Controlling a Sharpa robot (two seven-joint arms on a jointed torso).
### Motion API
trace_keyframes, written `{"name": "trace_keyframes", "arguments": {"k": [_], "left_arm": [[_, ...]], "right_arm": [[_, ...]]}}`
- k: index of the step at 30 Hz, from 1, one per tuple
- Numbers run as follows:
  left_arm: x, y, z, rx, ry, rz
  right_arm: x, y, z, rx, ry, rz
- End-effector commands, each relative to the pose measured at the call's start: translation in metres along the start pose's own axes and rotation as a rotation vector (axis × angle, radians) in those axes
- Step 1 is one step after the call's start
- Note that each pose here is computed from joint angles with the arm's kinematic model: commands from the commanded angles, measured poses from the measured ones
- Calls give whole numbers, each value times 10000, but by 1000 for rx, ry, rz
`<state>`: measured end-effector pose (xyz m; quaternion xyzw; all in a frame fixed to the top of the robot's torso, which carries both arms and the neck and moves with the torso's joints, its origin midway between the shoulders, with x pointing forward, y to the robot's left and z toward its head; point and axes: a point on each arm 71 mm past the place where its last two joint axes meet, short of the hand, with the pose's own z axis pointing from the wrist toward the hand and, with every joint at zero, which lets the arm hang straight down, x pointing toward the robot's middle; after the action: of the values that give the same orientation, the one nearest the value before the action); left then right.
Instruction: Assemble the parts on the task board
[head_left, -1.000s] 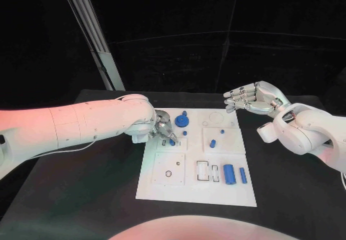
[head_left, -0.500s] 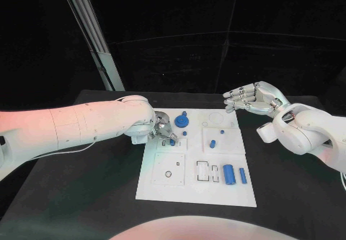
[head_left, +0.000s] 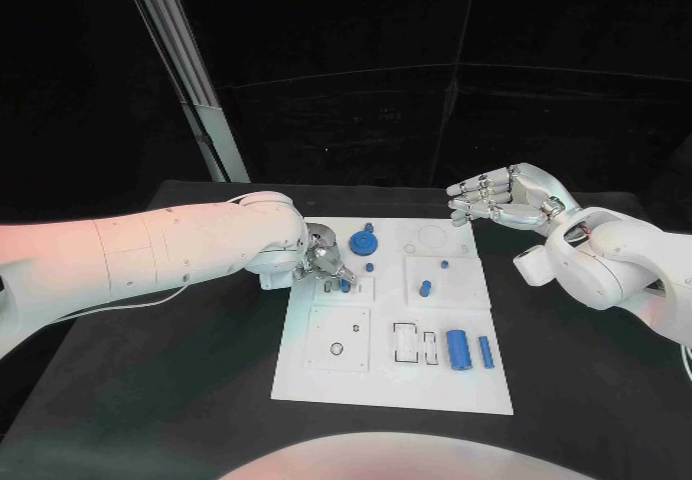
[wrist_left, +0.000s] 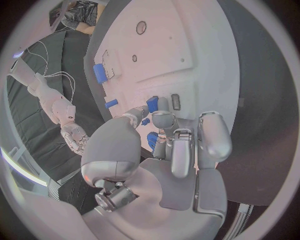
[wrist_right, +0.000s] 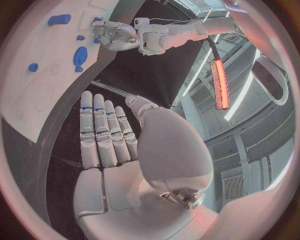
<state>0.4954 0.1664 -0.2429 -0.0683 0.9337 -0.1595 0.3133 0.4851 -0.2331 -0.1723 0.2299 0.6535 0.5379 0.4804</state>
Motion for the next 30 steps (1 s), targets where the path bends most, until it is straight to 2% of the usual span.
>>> {"name": "trace_keyframes", "arguments": {"k": [1, 7, 12, 16, 20, 25, 30], "left_arm": [[-12, 33, -32, -1, -11, -12], [-42, 91, -108, 3, -25, -22], [-108, 110, -178, 15, -42, -38], [-213, 109, -245, 37, -49, -83], [-329, 146, -292, 48, -25, -151], [-468, 230, -311, 34, -21, -180], [-646, 333, -279, -6, -57, -141]], "right_arm": [[-1, 16, 6, -10, 5, 1], [-10, 9, 9, -9, 3, -1], [-21, -1, 13, -5, -1, -2], [-25, -6, 17, -5, -2, -3], [-26, -10, 21, -4, -2, -3], [-29, -13, 23, -4, -3, -3], [-28, -15, 26, -4, -2, -3]]}}
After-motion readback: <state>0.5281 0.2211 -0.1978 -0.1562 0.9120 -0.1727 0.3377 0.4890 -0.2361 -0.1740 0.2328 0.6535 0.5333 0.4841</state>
